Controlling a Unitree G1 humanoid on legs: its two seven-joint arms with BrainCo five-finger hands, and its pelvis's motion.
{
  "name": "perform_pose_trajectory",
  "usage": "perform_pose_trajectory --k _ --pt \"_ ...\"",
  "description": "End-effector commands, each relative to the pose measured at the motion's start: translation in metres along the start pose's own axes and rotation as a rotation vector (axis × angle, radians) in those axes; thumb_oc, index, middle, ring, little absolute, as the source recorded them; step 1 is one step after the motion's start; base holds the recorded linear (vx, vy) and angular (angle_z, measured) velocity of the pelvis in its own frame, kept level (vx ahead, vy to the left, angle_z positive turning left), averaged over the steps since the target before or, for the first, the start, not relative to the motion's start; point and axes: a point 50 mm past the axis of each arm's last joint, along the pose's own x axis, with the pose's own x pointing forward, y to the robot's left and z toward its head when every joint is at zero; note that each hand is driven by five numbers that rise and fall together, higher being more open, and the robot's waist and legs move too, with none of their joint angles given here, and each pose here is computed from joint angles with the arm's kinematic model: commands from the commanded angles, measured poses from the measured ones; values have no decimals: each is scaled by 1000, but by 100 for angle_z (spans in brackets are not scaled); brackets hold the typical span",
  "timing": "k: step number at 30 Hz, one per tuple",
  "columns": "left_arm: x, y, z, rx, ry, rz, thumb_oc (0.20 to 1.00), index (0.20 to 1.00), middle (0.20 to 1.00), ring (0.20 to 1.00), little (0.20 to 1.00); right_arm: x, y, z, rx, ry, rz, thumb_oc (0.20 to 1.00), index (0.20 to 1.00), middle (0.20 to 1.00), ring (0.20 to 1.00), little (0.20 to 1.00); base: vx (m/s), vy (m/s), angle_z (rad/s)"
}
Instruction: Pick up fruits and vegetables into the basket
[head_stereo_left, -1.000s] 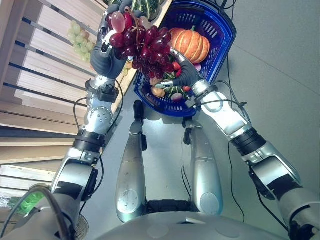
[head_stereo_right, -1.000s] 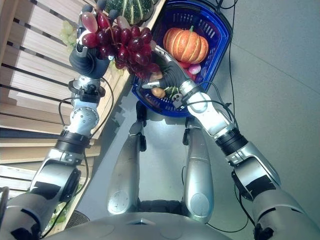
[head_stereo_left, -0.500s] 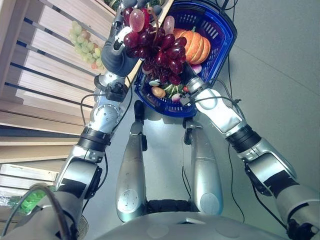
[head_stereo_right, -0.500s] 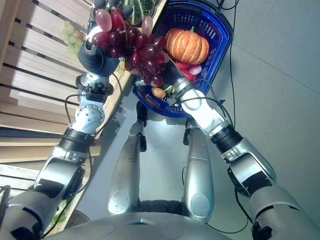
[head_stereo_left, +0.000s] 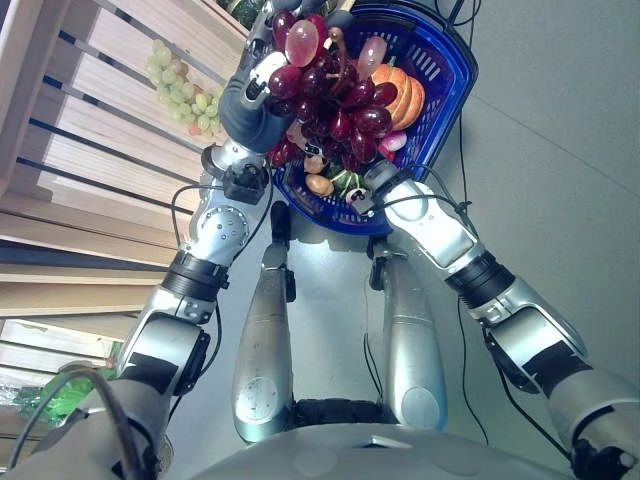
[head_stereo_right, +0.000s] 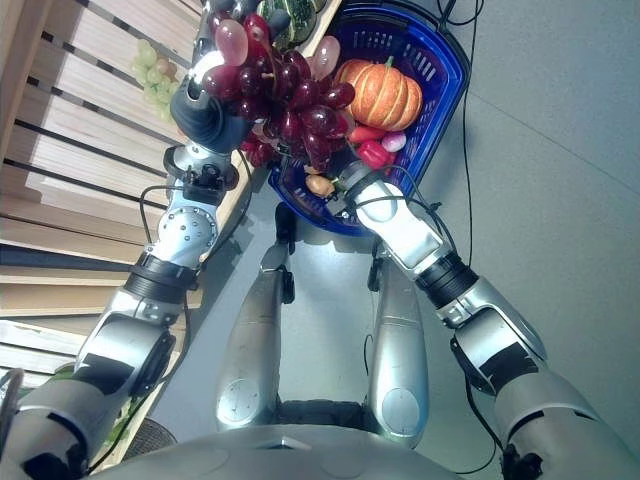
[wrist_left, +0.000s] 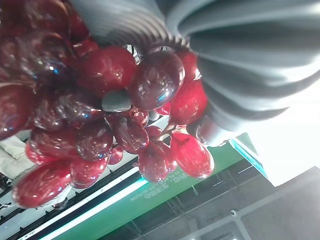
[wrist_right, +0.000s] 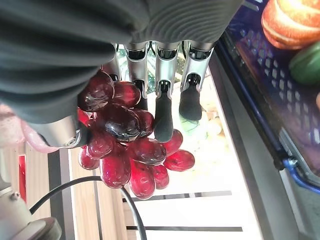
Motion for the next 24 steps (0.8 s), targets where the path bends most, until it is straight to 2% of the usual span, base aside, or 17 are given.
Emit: perform_pose_trajectory --k 1,7,8,9,14,21,24 --pt "25 -23 6 10 -81 -159 200 200 200 200 200 9 12 40 83 -197 32 200 200 200 200 200 0 0 0" --pt "22 -15 13 73 -112 -13 200 200 200 200 200 9 11 39 85 -200 16 200 200 200 200 200 0 0 0" --pt "20 -11 14 104 -112 45 416 416 416 416 416 8 12 38 87 -200 13 200 200 200 200 200 0 0 0" --pt "16 -7 17 128 -118 113 1000 1000 1000 1000 1000 8 11 38 92 -200 7 200 200 200 200 200 0 0 0" --pt "-6 11 29 342 -136 439 1000 1000 1000 1000 1000 3 6 33 101 -198 -30 200 200 200 200 200 -3 -6 0" --pt "-28 20 40 524 -187 702 1000 1000 1000 1000 1000 -2 -2 26 114 -207 -78 200 200 200 200 200 -3 -9 1" --pt "-30 21 42 597 -192 760 1000 1000 1000 1000 1000 -2 -5 26 123 -213 -89 200 200 200 200 200 -6 -28 6"
